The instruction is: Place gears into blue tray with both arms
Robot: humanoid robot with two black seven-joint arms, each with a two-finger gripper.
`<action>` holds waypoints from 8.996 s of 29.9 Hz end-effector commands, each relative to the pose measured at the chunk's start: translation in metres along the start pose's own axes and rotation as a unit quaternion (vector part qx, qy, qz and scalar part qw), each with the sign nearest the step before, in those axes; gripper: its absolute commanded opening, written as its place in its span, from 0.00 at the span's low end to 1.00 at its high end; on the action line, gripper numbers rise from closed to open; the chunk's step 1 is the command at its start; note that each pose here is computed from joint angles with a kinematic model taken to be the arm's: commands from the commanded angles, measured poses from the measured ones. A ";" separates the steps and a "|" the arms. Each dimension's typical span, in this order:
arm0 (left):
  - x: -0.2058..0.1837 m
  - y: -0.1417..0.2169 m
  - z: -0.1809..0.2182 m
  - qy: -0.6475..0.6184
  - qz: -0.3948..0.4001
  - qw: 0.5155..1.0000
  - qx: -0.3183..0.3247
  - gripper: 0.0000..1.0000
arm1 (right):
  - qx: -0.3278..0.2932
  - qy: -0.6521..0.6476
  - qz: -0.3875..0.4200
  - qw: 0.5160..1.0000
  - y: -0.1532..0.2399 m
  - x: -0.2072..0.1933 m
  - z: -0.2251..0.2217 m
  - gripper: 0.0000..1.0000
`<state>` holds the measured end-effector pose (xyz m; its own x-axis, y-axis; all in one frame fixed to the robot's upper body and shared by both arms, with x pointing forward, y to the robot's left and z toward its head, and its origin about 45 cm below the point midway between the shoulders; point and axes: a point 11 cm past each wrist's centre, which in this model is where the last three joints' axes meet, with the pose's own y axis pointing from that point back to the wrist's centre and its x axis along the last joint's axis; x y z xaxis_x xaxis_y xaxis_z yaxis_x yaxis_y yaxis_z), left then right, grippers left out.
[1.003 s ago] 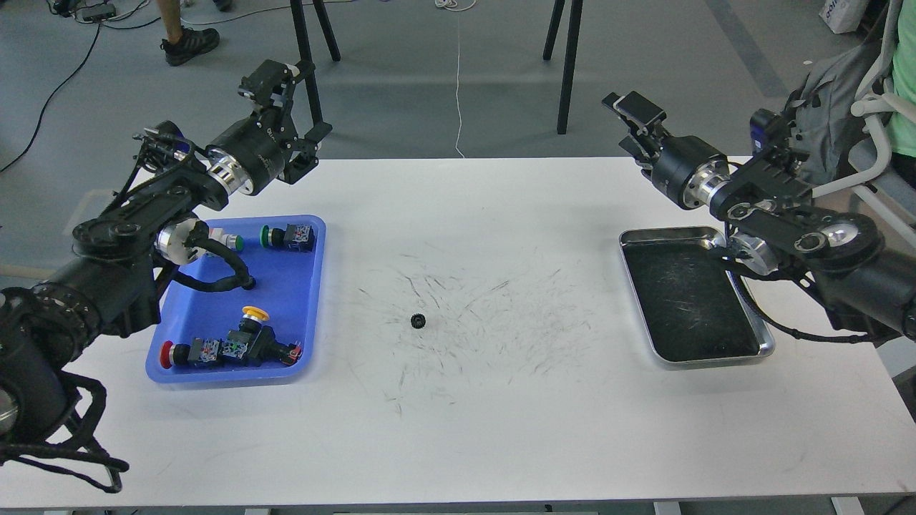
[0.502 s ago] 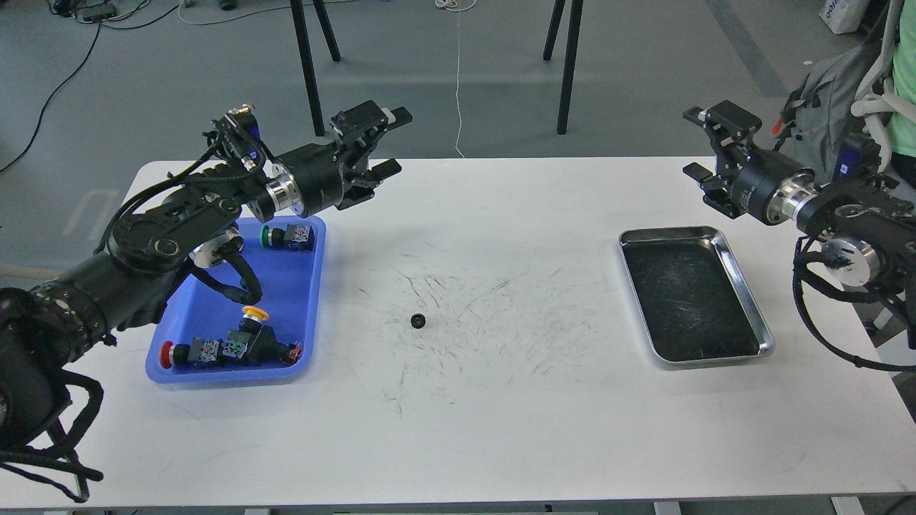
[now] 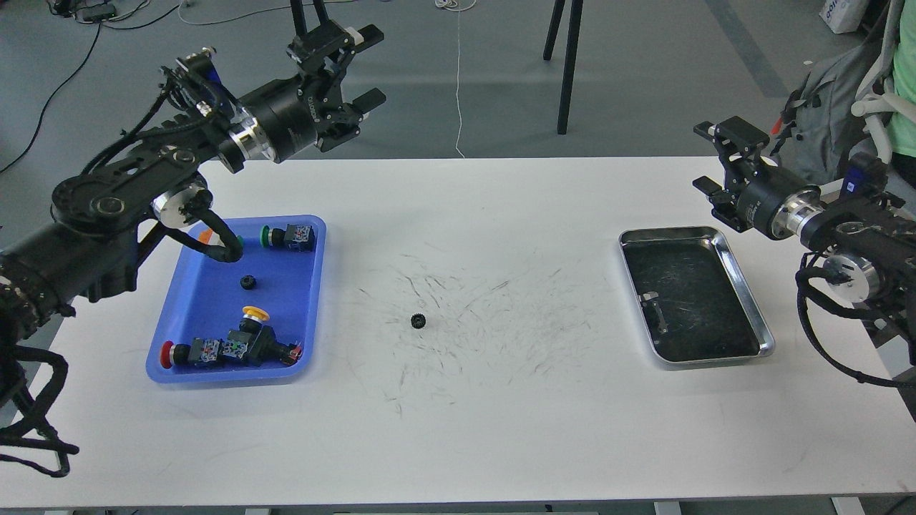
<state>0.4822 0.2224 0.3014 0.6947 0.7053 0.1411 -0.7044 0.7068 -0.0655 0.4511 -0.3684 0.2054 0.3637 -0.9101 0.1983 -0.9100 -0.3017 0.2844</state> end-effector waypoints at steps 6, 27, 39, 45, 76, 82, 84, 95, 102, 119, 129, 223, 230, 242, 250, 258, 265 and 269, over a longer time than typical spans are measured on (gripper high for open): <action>0.009 0.015 -0.021 0.118 0.068 0.990 -0.036 1.00 | 0.000 0.007 0.016 1.000 -0.002 -0.001 0.002 0.96; -0.090 0.010 -0.016 -0.136 -0.207 0.967 0.063 1.00 | 0.044 -0.061 0.058 0.996 0.002 0.009 -0.005 0.96; -0.127 0.006 -0.032 -0.273 -0.302 0.909 0.091 1.00 | 0.044 -0.077 0.070 0.994 0.003 0.005 0.005 0.96; -0.156 0.020 -0.067 -0.211 -0.318 0.919 0.099 1.00 | 0.043 -0.079 0.074 0.993 0.002 0.002 0.007 0.96; -0.195 0.031 -0.100 -0.496 -0.435 0.745 0.100 1.00 | 0.072 -0.102 0.099 0.987 0.003 0.006 0.000 0.96; -0.171 0.028 -0.113 -0.525 -0.404 0.740 0.120 1.00 | 0.071 -0.101 0.101 0.987 0.002 0.005 0.000 0.96; -0.158 0.027 -0.118 -0.534 -0.385 0.741 0.129 0.99 | 0.072 -0.102 0.099 0.987 0.002 0.003 -0.001 0.96; -0.144 0.048 -0.147 -0.561 -0.366 0.730 0.138 0.84 | 0.071 -0.102 0.098 0.987 0.001 -0.003 0.000 0.96; -0.145 0.051 -0.152 -0.561 -0.365 0.730 0.140 0.80 | 0.071 -0.101 0.099 0.987 0.001 -0.002 0.000 0.96; -0.143 0.061 -0.173 -0.571 -0.353 0.727 0.145 0.77 | 0.106 -0.201 0.160 0.961 0.017 0.011 0.019 0.96; -0.145 0.063 -0.175 -0.568 -0.353 0.729 0.146 0.72 | 0.103 -0.203 0.156 0.961 0.014 0.001 0.026 0.96; -0.128 0.066 -0.176 -0.578 -0.301 0.745 0.141 0.16 | 0.085 -0.177 0.145 0.970 0.013 -0.009 0.036 0.96; -0.090 0.057 -0.147 -0.583 -0.255 0.757 0.151 0.16 | 0.086 -0.177 0.145 0.970 0.013 -0.010 0.035 0.96; -0.010 0.120 -0.129 -0.573 -0.181 0.766 0.229 0.17 | 0.089 -0.176 0.146 0.970 0.011 -0.010 0.032 0.96; 0.011 0.170 -0.136 -0.562 -0.172 0.760 0.277 0.17 | 0.089 -0.172 0.143 0.971 0.010 -0.010 0.030 0.96; 0.007 0.204 -0.158 -0.540 -0.175 0.763 0.309 0.17 | 0.088 -0.163 0.139 0.973 0.010 -0.012 0.031 0.96; 0.009 0.214 -0.161 -0.530 -0.168 0.768 0.319 0.17 | 0.088 -0.162 0.139 0.973 0.010 -0.012 0.031 0.96; 0.016 0.225 -0.161 -0.532 -0.166 0.761 0.333 0.18 | 0.088 -0.161 0.138 0.973 0.010 -0.013 0.030 0.96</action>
<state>0.3607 0.3922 0.1302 0.5825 -0.1944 0.7892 -0.6763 0.4226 0.6033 0.4315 -0.3690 0.1769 0.0436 -0.9966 -0.0694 -0.9946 -0.0499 0.0915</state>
